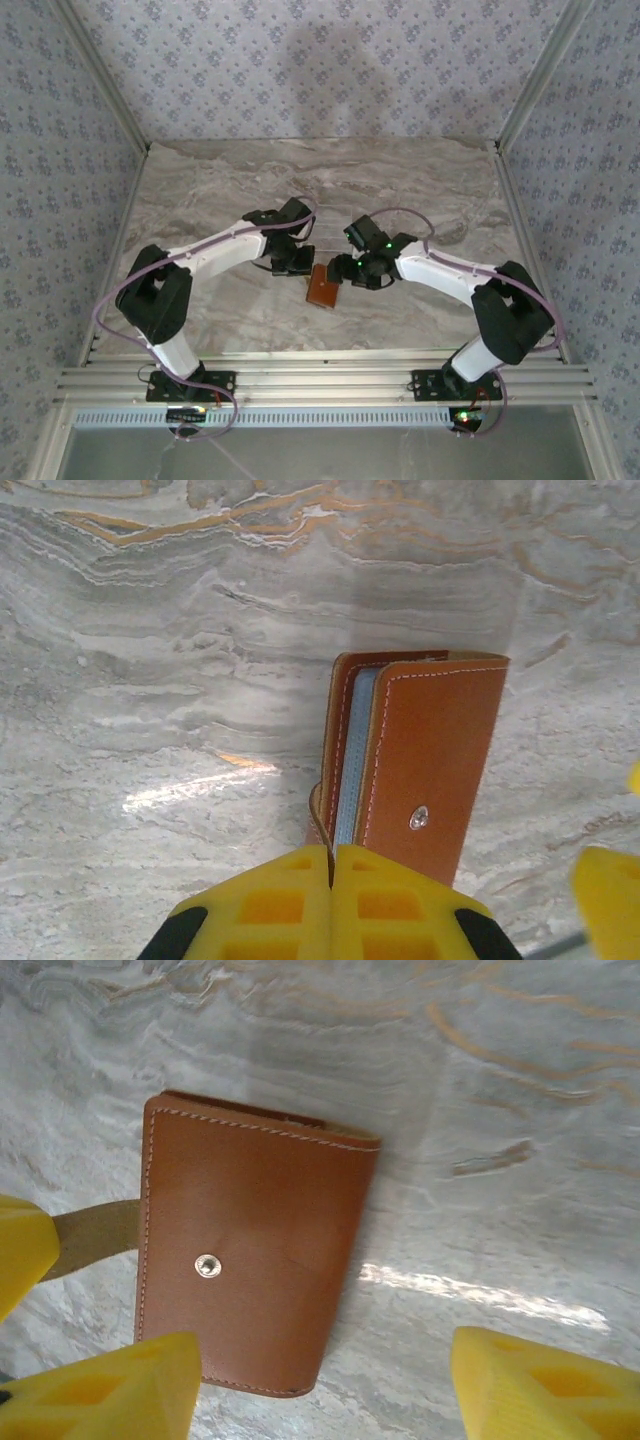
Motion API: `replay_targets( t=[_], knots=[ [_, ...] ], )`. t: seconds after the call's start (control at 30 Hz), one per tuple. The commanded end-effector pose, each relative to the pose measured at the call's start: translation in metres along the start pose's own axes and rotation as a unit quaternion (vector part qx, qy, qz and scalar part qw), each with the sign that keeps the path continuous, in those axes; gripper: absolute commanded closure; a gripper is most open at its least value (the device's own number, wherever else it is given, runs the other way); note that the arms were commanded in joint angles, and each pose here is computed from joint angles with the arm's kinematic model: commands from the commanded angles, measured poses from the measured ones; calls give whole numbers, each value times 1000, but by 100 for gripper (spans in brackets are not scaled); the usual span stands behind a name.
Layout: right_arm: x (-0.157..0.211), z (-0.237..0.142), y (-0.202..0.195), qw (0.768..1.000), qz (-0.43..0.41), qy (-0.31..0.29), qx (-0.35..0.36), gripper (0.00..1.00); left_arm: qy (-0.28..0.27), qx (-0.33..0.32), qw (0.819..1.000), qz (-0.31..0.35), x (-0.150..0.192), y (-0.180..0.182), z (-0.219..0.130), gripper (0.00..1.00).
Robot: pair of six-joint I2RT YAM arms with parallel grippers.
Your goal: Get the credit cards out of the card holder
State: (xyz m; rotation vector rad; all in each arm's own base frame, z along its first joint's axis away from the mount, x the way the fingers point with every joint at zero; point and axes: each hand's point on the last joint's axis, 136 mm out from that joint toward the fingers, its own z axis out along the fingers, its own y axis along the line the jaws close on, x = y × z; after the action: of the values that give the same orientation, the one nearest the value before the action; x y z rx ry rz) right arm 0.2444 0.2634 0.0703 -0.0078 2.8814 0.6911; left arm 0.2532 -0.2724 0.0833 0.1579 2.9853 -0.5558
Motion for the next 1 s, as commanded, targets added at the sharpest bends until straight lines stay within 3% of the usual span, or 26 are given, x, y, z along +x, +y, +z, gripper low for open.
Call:
replay_targets(
  t=[0.0,0.47,0.97],
  knots=[
    [-3,5,19,999,8,3,-32,24,-8,37,999,-2,0,-13,-12,100],
    [-5,21,26,998,20,12,-54,21,-17,63,998,0,1,-24,-32,100],
    [1,4,-3,1000,18,-4,-3,34,4,-9,1000,-3,8,5,-21,100]
  ],
)
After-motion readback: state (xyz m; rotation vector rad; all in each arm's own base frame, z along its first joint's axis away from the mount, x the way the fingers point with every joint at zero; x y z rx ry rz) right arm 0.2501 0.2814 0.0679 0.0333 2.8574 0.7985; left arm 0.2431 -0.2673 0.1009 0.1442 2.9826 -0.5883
